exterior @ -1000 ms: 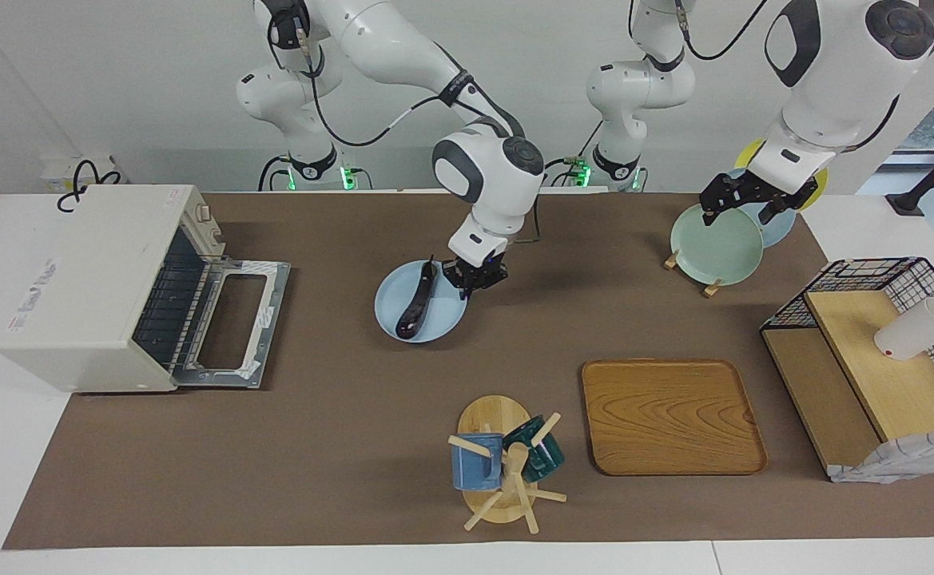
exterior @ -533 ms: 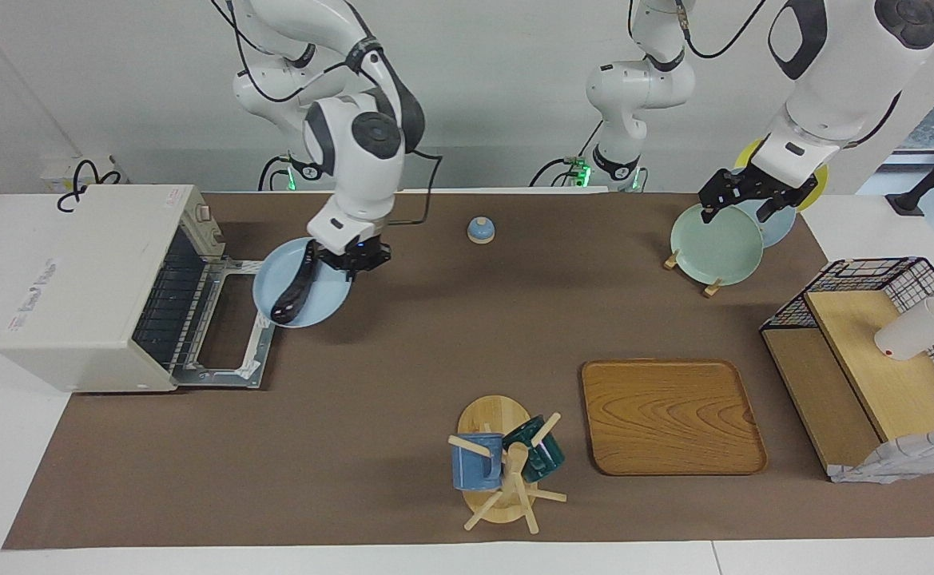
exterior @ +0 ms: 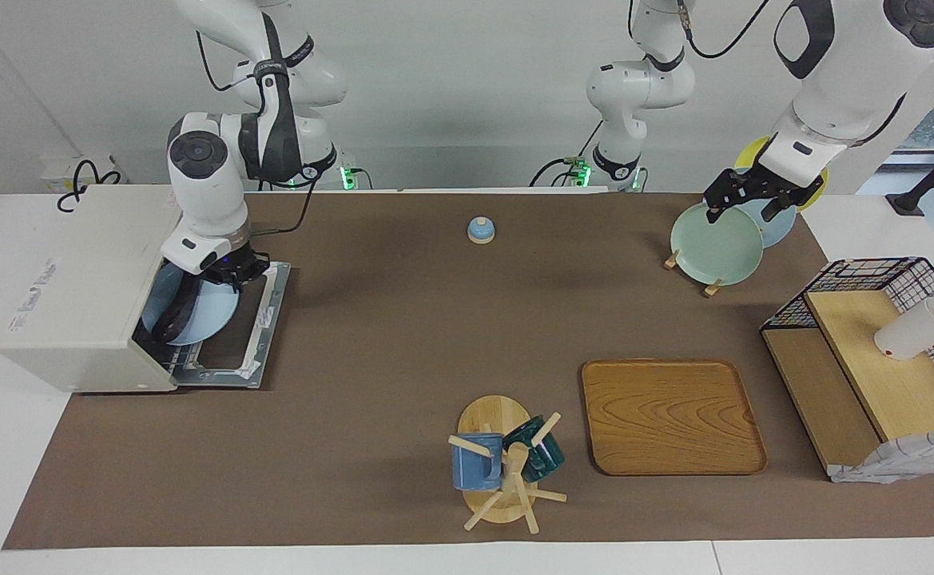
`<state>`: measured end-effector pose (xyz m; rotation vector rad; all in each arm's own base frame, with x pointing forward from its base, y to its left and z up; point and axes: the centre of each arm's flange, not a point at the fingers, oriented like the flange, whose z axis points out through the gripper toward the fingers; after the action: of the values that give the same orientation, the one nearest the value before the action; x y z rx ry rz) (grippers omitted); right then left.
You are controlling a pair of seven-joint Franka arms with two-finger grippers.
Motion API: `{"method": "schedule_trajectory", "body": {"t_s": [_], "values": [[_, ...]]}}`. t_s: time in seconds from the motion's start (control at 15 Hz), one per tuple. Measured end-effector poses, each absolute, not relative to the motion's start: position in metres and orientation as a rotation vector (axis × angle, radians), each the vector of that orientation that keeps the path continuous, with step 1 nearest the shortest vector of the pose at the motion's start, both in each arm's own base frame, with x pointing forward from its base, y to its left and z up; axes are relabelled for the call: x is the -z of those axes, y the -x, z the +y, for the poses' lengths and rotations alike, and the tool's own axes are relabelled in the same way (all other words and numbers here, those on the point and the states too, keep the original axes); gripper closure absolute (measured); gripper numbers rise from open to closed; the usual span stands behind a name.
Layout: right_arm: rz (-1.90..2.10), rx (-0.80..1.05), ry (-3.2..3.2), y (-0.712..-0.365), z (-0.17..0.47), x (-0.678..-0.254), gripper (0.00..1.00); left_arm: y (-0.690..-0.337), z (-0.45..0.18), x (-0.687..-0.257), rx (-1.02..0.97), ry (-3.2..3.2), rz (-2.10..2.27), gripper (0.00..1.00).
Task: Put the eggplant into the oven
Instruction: 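Carry the eggplant with the right gripper to the open oven, then push the eggplant into the oven with the right gripper and release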
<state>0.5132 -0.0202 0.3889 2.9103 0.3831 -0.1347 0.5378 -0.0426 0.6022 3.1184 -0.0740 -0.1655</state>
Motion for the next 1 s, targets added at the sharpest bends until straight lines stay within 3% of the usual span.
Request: {"method": "schedule_trajectory", "body": {"t_s": [0.47,0.67,0.8,0.87,1.0], "values": [[0.459,0.147,-2.907,-0.498,-0.032,-0.382,0.93,-0.535,-0.046,-0.606,0.153,-3.119,-0.085,0.0],[0.451,0.158,-2.91,-0.496,-0.045,-0.381,0.73,-0.535,-0.046,-0.607,0.154,-3.119,-0.084,0.0],[0.444,0.159,-2.911,-0.496,-0.048,-0.381,0.67,-0.535,-0.046,-0.607,0.159,-3.119,-0.083,0.0],[0.448,0.165,-2.909,-0.497,-0.046,-0.384,0.57,-0.535,-0.045,-0.606,0.162,-3.119,-0.079,0.0],[0.483,0.195,-2.902,-0.503,-0.026,-0.402,0.56,-0.535,-0.041,-0.606,0.165,-3.119,-0.065,0.0]]}}
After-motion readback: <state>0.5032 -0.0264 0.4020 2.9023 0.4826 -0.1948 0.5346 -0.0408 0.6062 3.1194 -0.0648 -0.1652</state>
